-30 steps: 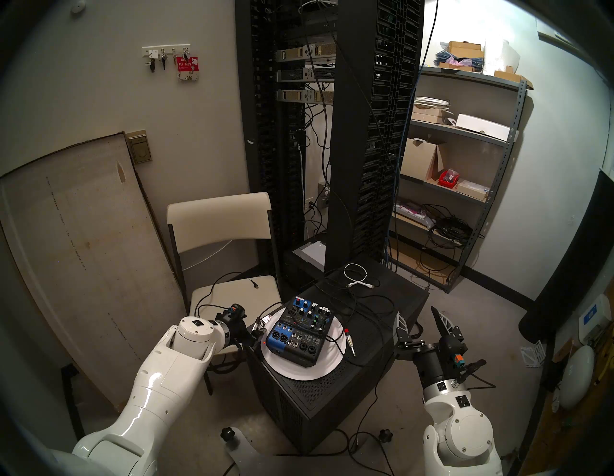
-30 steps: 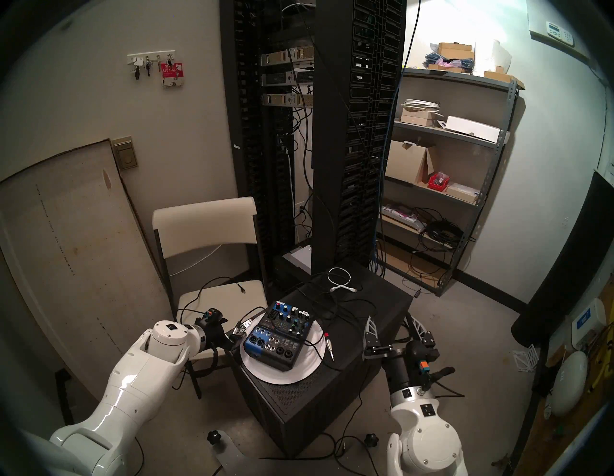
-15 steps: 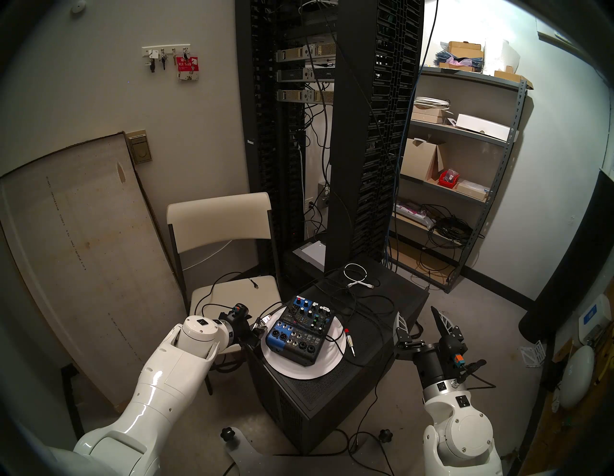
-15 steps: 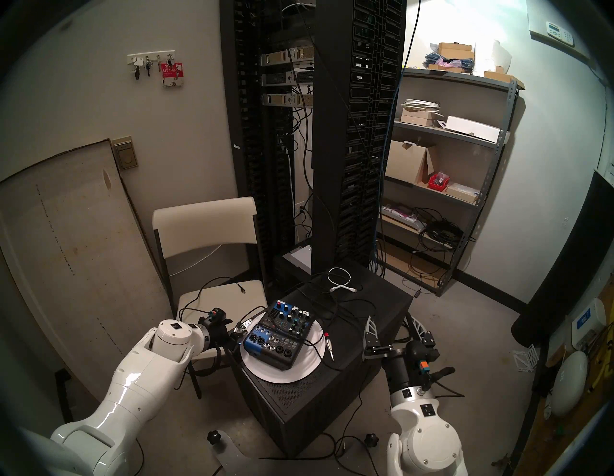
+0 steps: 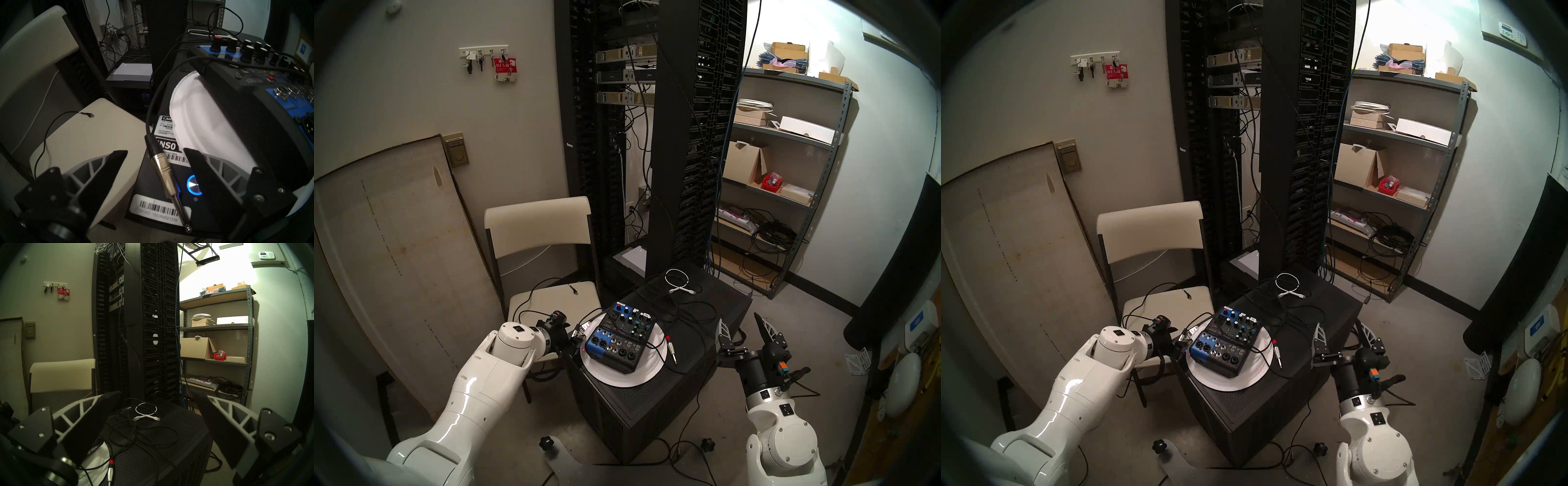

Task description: Insert aux cable

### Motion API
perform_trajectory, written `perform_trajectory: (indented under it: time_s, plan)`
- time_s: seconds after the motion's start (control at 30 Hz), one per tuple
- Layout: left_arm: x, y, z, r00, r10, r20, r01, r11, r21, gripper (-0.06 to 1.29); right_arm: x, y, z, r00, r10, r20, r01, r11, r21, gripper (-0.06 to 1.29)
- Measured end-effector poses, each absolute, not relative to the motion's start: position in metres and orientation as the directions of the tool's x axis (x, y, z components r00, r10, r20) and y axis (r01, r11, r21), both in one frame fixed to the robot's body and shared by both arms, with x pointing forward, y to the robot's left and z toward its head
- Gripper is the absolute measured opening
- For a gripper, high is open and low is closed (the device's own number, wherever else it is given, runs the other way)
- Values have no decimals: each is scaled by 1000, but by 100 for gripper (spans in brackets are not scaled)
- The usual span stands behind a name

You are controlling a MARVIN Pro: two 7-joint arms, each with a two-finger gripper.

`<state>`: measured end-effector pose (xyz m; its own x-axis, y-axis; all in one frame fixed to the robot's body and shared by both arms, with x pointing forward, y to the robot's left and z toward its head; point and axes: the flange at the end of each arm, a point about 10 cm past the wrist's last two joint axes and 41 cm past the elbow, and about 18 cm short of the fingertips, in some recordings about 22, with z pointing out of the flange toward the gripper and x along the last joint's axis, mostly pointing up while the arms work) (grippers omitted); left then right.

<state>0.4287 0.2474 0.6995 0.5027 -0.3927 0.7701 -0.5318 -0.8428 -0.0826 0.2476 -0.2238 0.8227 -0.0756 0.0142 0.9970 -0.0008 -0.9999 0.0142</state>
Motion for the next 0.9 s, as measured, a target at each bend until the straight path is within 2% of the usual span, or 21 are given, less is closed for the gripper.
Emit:
perform_trajectory:
  time_s: [0.1,0.17,0.27,0.9]
  plan:
    - [428,249,700,506,-384,772,-525,-848,-78,89,248,-224,823,-76,14,997,-1,-1000,14,119]
    - [427,251,700,508,-377,775,-517,-853,-76,99,248,-224,823,-76,14,997,-1,-1000,14,119]
    - [428,253,701,507,-366,781,-503,-861,-77,104,248,-224,823,-76,14,997,-1,-1000,14,119]
    - [435,257,708,496,-306,813,-459,-887,-54,107,248,-224,823,-76,14,997,-1,-1000,14,119]
